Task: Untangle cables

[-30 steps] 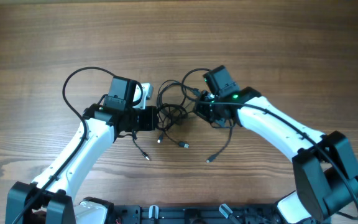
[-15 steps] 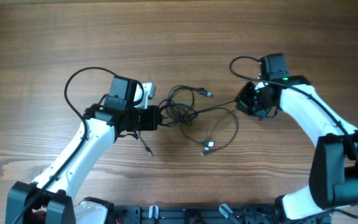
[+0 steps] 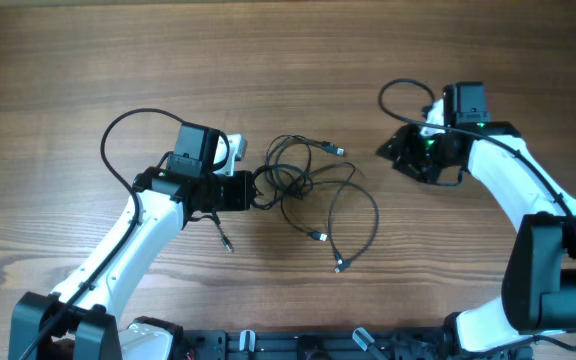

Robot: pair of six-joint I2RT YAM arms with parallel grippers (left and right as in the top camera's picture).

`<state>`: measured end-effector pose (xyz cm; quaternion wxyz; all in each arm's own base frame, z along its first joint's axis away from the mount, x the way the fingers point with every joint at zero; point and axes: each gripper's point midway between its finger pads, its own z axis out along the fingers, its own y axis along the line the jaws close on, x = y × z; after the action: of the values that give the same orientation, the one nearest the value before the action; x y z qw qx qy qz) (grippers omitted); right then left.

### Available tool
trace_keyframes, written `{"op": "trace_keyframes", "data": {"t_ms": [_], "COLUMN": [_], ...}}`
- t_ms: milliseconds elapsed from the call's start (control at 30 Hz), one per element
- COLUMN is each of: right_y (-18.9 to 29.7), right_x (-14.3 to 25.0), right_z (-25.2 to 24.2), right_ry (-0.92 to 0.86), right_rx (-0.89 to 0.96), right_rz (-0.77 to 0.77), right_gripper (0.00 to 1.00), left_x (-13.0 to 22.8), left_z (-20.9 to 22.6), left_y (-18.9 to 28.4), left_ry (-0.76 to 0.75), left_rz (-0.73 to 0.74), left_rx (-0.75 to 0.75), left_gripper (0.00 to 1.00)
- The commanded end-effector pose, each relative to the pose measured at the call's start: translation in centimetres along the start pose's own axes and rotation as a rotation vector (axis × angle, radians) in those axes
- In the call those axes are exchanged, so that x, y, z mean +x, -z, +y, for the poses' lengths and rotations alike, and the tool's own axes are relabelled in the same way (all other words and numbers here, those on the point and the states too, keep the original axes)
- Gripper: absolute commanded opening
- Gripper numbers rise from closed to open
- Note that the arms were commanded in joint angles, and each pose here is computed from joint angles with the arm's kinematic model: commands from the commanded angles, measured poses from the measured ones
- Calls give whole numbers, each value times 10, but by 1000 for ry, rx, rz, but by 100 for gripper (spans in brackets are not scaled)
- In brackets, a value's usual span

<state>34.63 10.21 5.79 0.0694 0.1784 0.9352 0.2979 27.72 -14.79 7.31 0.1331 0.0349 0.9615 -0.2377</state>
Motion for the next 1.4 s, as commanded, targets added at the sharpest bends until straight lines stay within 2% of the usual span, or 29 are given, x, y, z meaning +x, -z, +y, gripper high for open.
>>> {"op": "trace_keyframes", "data": {"t_ms": [0,233,467,567,700,733,767,833,1000,1033,1067,1100,1133,1267,1367], "right_y": [-6,-25,-25,-26,-33,-34,-34,-34,-35,-35,-37,-38,-39,-41,-42], "right_x": [33,67,84,83,70,68,66,66,65,63,60,58,54,50,49], "right_z": [42,74,122,128,119,117,115,115,114,113,109,105,100,83,70], "right_ry": [233,447,577,595,528,528,528,528,522,504,481,457,428,369,345], "right_rx": [-170,-200,-388,-400,-311,-296,-285,-281,-277,-261,-238,-211,-176,-81,-14], "right_rz": [114,171,182,165,119,109,101,99,96,90,80,70,58,41,35], "right_gripper": [54,57,57,57,56,50,38,4,5,11,25,35,37,36,31], "left_x": [-8,-25,-29,-31,-33,-33,-34,-40,-56,-59,-63,-70,-81,-123,-152], "left_z": [-10,-45,-52,-56,-64,-68,-72,-79,-88,-91,-93,-95,-95,-92,-58], "left_y": [4,14,26,33,46,51,57,73,114,122,132,145,164,251,306], "left_ry": [-20,-83,-106,-119,-139,-147,-155,-160,-169,-179,-189,-183,-164,-120,49], "left_rz": [-39,-104,-142,-164,-198,-209,-224,-266,-384,-409,-439,-479,-542,-863,-1124], "left_rx": [57,238,255,261,286,299,311,333,361,374,386,394,401,431,366], "left_gripper": [4,4,4,4,4,4,4,4,4,4,4,4,4,4,4]}}
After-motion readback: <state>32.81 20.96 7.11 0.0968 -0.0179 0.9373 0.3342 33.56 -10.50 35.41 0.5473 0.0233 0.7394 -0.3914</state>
